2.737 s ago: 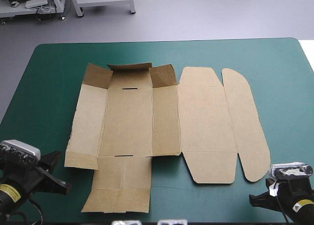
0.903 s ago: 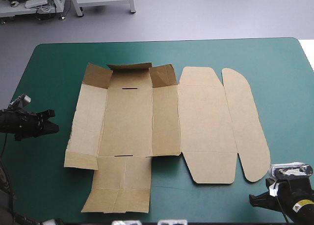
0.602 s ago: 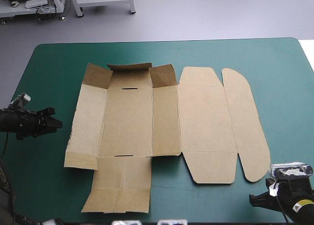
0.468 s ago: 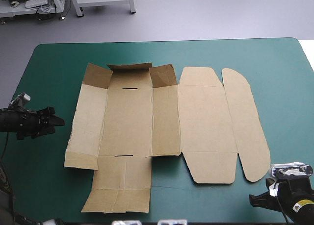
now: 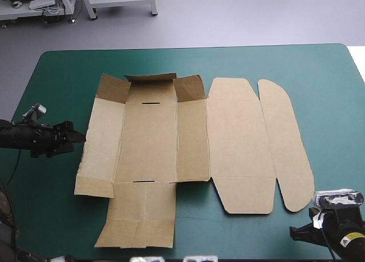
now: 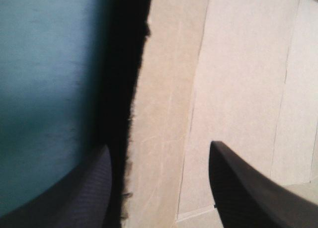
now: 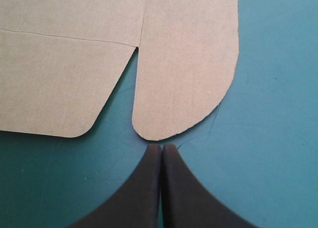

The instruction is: Fold the box

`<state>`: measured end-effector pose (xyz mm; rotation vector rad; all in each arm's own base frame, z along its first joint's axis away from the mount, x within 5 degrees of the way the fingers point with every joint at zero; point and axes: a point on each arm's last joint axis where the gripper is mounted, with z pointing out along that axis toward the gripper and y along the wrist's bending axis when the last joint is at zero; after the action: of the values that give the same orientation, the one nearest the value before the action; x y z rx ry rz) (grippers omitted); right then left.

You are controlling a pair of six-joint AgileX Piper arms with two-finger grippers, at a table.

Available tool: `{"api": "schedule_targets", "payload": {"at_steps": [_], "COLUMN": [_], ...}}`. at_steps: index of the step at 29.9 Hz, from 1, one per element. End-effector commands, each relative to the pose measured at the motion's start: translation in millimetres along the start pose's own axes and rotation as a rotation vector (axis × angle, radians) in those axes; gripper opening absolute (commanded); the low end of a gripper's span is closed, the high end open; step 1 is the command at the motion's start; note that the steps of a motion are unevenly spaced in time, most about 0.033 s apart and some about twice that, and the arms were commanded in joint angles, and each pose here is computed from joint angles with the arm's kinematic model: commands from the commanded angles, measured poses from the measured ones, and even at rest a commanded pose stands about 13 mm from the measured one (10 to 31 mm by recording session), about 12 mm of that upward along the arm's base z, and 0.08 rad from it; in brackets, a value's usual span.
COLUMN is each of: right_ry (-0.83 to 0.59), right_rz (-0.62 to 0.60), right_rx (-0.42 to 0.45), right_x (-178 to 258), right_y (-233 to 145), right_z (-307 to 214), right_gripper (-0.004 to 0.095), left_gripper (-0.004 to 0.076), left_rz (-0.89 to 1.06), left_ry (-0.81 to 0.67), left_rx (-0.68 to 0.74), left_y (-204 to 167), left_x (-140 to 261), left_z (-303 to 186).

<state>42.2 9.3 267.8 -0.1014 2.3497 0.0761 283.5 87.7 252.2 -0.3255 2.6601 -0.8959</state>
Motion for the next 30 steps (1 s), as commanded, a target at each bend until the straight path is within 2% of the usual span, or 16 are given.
{"api": "schedule_targets", "payload": {"at_steps": [1, 6, 14, 30], "right_ry": [-0.067, -0.067, -0.067, -0.067], "right_rz": [-0.005, -0.005, -0.005, -0.005], "right_rx": [0.003, 0.003, 0.003, 0.003], "right_x": [-10.2, -10.2, -10.2, -10.2], "right_y": [0.0, 0.0, 0.0, 0.0], "right_z": [-5.2, -5.2, -5.2, -5.2], "right_gripper": [-0.0018, -0.0018, -0.0018, -0.0018], "left_gripper": [0.042, 0.042, 0.042, 0.042], "left_rz": [0.09, 0.131, 0.139, 0.136], "left_ry": [0.066, 0.15, 0.152, 0.225], "left_rx": [0.077, 0.012, -0.016, 0.026], "left_y": [-29.4, -27.7, -24.7, -35.8], "left_x": [4.9, 8.6, 8.7, 10.1], "left_z": [-0.1, 11.0, 10.7, 33.1]}}
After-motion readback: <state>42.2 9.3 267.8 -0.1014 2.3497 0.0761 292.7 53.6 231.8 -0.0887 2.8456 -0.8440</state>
